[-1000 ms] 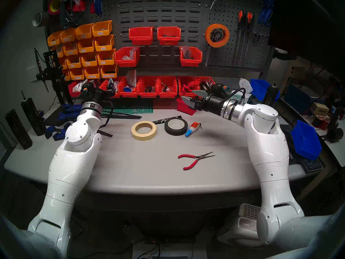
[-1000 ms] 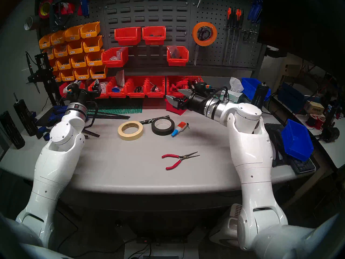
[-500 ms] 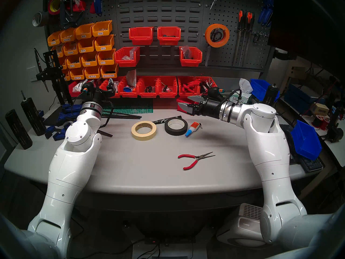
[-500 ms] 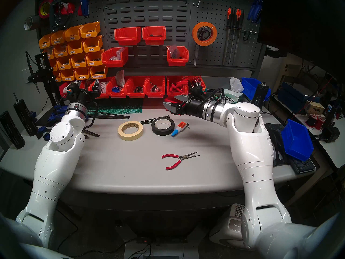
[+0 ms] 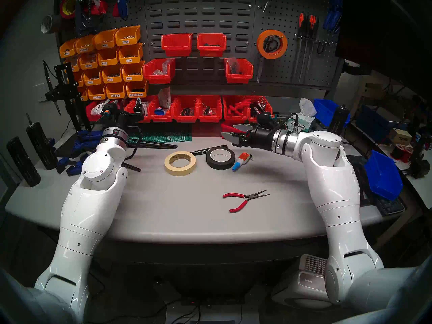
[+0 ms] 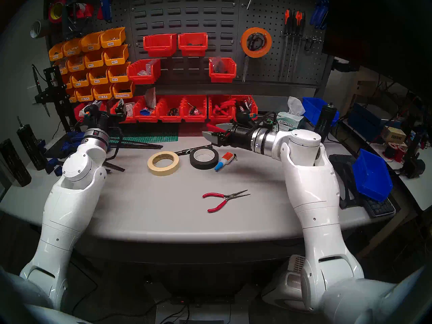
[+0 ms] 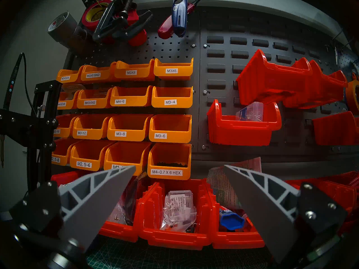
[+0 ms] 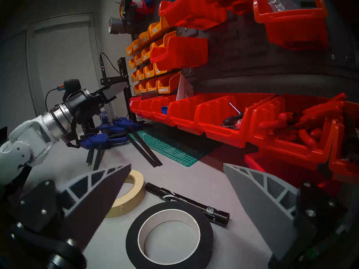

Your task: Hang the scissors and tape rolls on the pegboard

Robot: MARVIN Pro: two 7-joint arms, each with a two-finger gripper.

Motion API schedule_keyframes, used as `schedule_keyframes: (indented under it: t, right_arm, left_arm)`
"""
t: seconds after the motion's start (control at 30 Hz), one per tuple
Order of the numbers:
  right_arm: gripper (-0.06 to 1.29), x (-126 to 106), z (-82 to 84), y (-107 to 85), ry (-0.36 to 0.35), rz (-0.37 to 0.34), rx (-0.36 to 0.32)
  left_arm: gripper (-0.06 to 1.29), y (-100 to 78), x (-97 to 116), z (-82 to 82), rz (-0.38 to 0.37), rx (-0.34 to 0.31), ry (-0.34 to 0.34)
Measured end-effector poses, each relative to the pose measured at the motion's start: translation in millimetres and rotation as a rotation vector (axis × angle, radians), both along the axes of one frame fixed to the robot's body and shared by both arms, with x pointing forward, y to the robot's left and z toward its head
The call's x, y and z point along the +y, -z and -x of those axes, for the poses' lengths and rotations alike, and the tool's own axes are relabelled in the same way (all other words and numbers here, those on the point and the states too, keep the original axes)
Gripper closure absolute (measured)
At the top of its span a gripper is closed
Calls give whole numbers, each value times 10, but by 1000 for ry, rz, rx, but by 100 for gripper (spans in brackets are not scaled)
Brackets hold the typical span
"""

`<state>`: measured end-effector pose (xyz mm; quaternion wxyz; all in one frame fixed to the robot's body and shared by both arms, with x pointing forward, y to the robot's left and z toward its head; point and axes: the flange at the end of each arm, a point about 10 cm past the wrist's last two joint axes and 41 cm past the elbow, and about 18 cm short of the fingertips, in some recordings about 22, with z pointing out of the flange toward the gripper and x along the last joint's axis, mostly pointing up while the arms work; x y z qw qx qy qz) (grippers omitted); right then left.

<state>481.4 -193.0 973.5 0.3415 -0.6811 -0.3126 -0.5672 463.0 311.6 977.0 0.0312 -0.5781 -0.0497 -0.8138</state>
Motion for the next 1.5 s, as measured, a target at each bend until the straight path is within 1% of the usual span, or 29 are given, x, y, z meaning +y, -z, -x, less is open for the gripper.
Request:
schedule_keyframes:
  t: [0.2,0.5,1.2,1.5]
  right_arm:
    - [-1,-4,-17,84,5,22,42]
    - [-1,-3,1,158,-20,39,93]
    - [-1,-119,50,221,-66,87,159]
    - [-1,-125,70,208,-124,151,180]
  left_arm:
    - [0,0,0,0,0,0,0]
    - [0,0,0,0,0,0,0]
    - [0,0,0,0,0,0,0]
    - [0,0,0,0,0,0,0]
